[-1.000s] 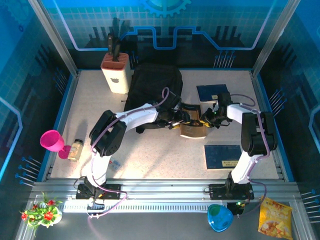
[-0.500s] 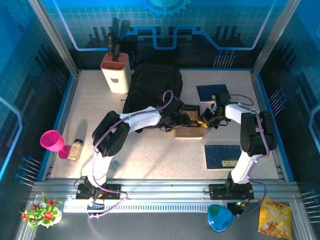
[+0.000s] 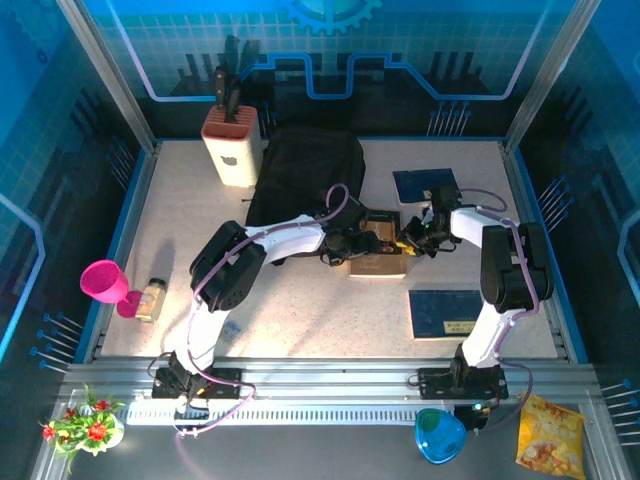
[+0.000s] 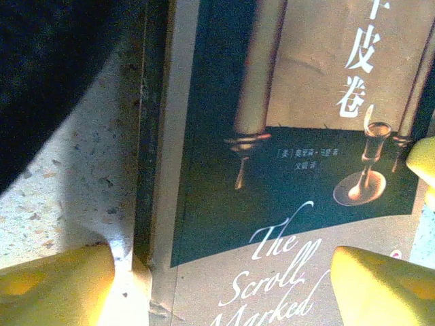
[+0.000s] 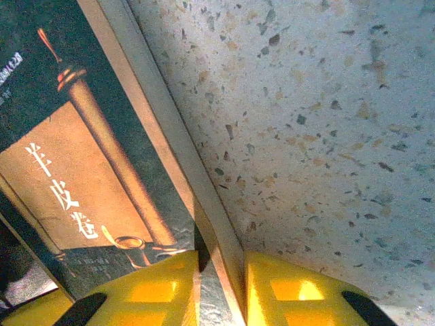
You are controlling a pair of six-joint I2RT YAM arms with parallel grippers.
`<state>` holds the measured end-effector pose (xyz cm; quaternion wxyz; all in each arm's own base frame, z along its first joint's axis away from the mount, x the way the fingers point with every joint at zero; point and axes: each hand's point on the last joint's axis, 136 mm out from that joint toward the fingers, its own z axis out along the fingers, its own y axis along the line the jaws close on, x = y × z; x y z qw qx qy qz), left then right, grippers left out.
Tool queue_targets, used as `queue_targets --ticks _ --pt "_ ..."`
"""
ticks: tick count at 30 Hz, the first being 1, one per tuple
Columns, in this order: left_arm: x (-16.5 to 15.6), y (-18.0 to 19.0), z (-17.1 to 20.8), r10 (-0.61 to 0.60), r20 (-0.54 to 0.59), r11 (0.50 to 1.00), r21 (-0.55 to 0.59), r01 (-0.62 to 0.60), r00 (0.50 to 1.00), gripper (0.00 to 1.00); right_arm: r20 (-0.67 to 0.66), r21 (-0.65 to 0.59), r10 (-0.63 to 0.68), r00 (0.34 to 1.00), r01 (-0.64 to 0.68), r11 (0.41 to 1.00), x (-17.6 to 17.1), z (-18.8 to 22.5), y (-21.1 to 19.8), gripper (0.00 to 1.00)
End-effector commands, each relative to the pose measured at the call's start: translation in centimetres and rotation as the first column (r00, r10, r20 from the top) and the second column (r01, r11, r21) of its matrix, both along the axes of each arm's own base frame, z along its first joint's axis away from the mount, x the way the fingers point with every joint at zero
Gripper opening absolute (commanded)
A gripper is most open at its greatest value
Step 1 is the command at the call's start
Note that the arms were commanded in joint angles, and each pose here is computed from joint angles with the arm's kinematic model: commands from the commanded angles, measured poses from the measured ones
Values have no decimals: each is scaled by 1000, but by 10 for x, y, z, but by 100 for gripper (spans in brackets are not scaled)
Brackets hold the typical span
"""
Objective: Pack books, pencil case, and school supplies into a backpack
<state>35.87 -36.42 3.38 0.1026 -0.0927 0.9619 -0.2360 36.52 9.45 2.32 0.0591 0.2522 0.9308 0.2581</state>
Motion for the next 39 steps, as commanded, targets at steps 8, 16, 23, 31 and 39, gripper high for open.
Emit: queue_targets --ticks 8,16,23,31,39 --pt "-4 -47 46 -123 127 938 -308 157 984 60 -101 15 0 995 2 1000 -24 -12 4 23" --pt "-11 -56 74 -135 163 894 -406 191 977 38 -94 33 -25 995 28 999 -27 -8 0 23" --pt "-9 -55 78 -138 162 903 -385 192 977 11 -56 41 -76 996 78 996 -31 3 -15 27" --pt "3 -46 138 -128 300 903 -360 236 945 3 162 184 -170 972 140 973 -22 59 -31 68" --pt "39 9 222 106 438 876 -466 125 893 5 332 471 -256 908 75 879 -9 140 4 85"
